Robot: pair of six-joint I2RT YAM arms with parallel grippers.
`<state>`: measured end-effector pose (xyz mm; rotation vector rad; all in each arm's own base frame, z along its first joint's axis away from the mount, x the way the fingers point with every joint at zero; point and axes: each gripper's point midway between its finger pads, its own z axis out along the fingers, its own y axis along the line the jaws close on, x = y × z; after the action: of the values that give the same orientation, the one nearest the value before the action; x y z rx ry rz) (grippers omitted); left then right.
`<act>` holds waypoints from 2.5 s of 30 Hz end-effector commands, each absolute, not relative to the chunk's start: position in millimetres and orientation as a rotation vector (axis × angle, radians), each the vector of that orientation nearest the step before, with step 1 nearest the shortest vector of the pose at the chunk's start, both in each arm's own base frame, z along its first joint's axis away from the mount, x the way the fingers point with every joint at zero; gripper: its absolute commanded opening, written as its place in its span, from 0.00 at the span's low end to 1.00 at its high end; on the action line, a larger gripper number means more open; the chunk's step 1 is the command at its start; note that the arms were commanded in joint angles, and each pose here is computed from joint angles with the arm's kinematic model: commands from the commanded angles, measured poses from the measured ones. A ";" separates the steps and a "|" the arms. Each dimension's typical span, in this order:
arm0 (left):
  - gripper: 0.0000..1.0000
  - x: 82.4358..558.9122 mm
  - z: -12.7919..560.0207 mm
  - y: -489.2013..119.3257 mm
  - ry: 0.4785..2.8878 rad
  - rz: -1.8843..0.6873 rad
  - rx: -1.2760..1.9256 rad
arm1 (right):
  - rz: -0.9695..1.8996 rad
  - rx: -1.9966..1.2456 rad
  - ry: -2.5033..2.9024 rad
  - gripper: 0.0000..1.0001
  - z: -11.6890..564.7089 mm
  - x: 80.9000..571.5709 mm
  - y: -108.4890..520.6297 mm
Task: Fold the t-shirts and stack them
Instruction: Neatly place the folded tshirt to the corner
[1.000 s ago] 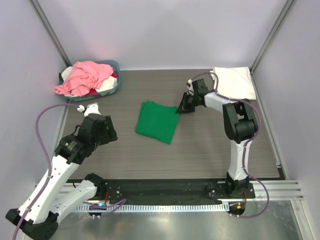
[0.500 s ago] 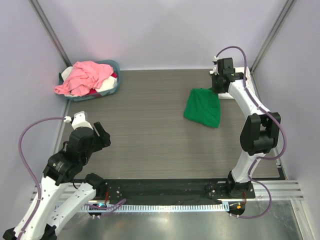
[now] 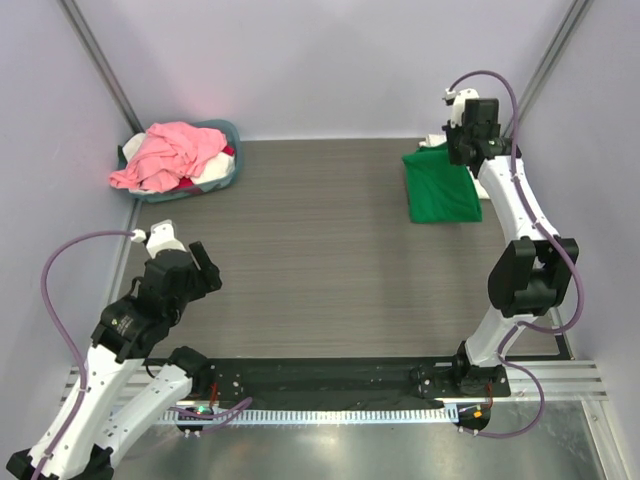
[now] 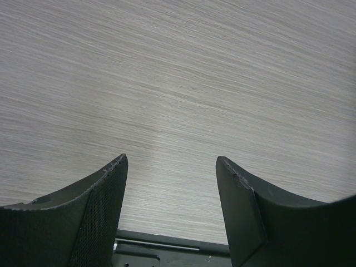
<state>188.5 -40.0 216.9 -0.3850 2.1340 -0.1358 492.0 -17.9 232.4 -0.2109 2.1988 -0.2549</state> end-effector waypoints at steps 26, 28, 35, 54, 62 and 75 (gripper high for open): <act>0.65 197.0 215.6 -38.3 2.133 -0.096 -0.417 | -0.134 -0.166 1.926 0.01 342.3 522.6 -32.7; 0.65 197.4 214.3 -38.1 2.139 -0.090 -0.418 | -0.135 -0.167 1.932 0.01 339.8 524.4 -34.8; 0.64 197.9 213.9 -38.4 2.141 -0.090 -0.418 | -0.170 -0.157 1.959 0.01 326.2 536.3 -48.9; 0.63 200.8 204.4 -37.1 2.183 -0.035 -0.425 | -0.249 -0.114 1.933 0.01 295.9 607.8 -96.7; 0.63 201.4 202.5 -36.6 2.189 -0.022 -0.431 | -0.286 -0.097 1.935 0.01 261.4 636.6 -118.7; 0.63 201.0 203.4 -34.4 2.183 -0.015 -0.441 | -0.546 0.156 1.942 0.01 199.6 659.5 -182.0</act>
<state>198.7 -39.4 197.2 -0.4049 2.2193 -0.0268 650.1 -160.1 157.3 0.0412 2.0857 -0.4317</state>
